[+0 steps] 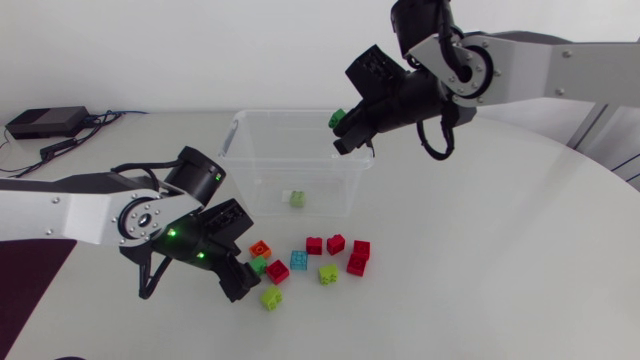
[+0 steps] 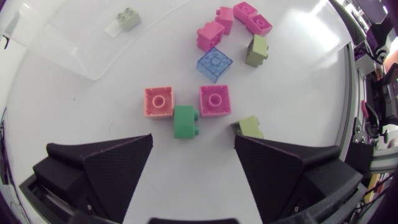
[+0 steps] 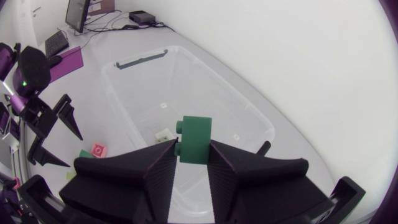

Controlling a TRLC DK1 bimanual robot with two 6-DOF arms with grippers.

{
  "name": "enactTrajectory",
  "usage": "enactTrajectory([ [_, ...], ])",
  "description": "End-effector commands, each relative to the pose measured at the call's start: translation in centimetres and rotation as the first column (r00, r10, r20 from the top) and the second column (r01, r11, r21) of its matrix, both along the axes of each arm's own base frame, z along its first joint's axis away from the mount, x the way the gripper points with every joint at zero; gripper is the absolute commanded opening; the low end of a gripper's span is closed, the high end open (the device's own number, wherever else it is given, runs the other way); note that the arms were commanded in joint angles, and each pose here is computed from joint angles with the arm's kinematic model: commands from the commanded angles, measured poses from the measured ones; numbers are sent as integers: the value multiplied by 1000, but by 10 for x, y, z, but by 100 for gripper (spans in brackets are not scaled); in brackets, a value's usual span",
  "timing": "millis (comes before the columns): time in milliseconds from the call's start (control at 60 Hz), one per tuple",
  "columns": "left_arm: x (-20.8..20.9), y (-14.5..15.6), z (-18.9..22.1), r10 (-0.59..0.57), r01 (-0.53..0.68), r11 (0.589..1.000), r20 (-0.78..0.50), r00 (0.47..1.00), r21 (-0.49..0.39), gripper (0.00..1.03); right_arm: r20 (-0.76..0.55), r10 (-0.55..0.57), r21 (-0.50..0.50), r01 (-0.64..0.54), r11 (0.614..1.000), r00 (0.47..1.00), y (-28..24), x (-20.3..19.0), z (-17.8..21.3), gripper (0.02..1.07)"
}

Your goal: Pick up the duplo bricks and place them in the container

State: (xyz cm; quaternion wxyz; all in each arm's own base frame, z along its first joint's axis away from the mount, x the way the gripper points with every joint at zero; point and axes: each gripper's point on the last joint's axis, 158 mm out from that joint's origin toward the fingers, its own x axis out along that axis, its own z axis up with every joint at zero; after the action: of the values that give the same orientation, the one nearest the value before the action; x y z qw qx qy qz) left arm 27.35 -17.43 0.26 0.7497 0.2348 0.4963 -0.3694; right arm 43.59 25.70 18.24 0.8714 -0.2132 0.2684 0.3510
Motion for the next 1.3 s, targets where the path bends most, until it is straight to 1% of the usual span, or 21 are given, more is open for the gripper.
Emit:
enactTrajectory([
  [0, -7, 4, -16, -24, 24, 999, -15, 1000, 35, 91, 8, -28, 21, 28, 999, 1000, 5, 17, 2, 24],
  [50, -5, 2, -18, -27, 27, 999, -5, 1000, 40, 91, 1, -30, 20, 30, 999, 1000, 8, 22, -2, 26],
  [83, -4, 2, -19, -28, 28, 999, -5, 1000, 41, 90, -2, -36, 18, 36, 999, 999, 9, 25, -6, 32],
  [100, -2, 1, -21, -27, 27, 999, 1, 1000, 42, 87, -1, -36, 19, 36, 999, 999, 10, 26, -7, 37],
  [133, -1, 1, -24, -28, 28, 999, 0, 1000, 43, 85, -4, -47, 16, 48, 999, 999, 10, 29, -11, 50],
  [200, 3, 0, -30, -27, 27, 999, 4, 1000, 48, 85, -9, -58, 11, 58, 998, 998, 9, 33, -16, 87],
  [233, 5, 0, -32, -28, 27, 998, 7, 1000, 55, 83, -12, -60, 7, 60, 998, 998, 9, 33, -18, 94],
  [367, 13, -2, -42, -34, 33, 997, 14, 999, 67, 79, 11, -61, 22, 61, 998, 998, 2, 19, -3, 97],
  [433, 15, -3, -46, -36, 35, 997, 9, 999, 70, 65, 44, -56, 41, 54, 998, 997, -4, 4, 12, 97],
  [450, 16, -3, -46, -37, 36, 997, 12, 999, 69, 64, 48, -54, 42, 52, 998, 997, -5, 0, 14, 97],
  [467, 17, -4, -47, -37, 36, 997, 12, 999, 69, 58, 54, -49, 44, 47, 998, 997, -7, -5, 18, 97],
  [500, 17, -4, -48, -37, 36, 997, 12, 999, 69, 51, 62, -35, 44, 32, 999, 997, -8, -17, 22, 97],
  [533, 19, -5, -48, -37, 36, 997, 15, 999, 68, 39, 64, -23, 42, 21, 999, 998, -13, -33, 23, 97],
  [550, 20, -5, -48, -36, 34, 997, 16, 999, 67, 38, 63, -21, 41, 19, 999, 998, -15, -37, 23, 97],
  [583, 21, -6, -47, -36, 34, 997, 24, 999, 63, 29, 59, -7, 45, 4, 999, 998, -19, -51, 22, 97],
  [683, 22, -7, -47, -41, 39, 997, 31, 999, 61, 26, 35, 39, 33, -40, 999, 999, -29, -86, 11, 97],
  [817, 20, -7, -42, -50, 48, 997, 48, 998, 54, 23, -34, 82, -9, -82, 997, 996, -50, -135, -25, 97],
  [967, 20, -2, -21, -44, 41, 999, 95, 994, 35, 23, -114, 112, -71, -121, 990, 987, -63, -165, -72, 97],
  [1083, 20, 6, 11, -29, 27, 1000, 143, 989, 16, 23, -146, 113, -120, -131, 984, 983, -76, -168, -103, 97],
  [1150, 18, 7, 34, -28, 29, 1000, 181, 983, -1, 23, -176, 99, -149, -126, 981, 979, -88, -158, -128, 97],
  [1283, 23, 6, 77, -12, 23, 999, 257, 966, -38, 23, -211, 79, -174, -117, 978, 974, -96, -140, -157, 97],
])
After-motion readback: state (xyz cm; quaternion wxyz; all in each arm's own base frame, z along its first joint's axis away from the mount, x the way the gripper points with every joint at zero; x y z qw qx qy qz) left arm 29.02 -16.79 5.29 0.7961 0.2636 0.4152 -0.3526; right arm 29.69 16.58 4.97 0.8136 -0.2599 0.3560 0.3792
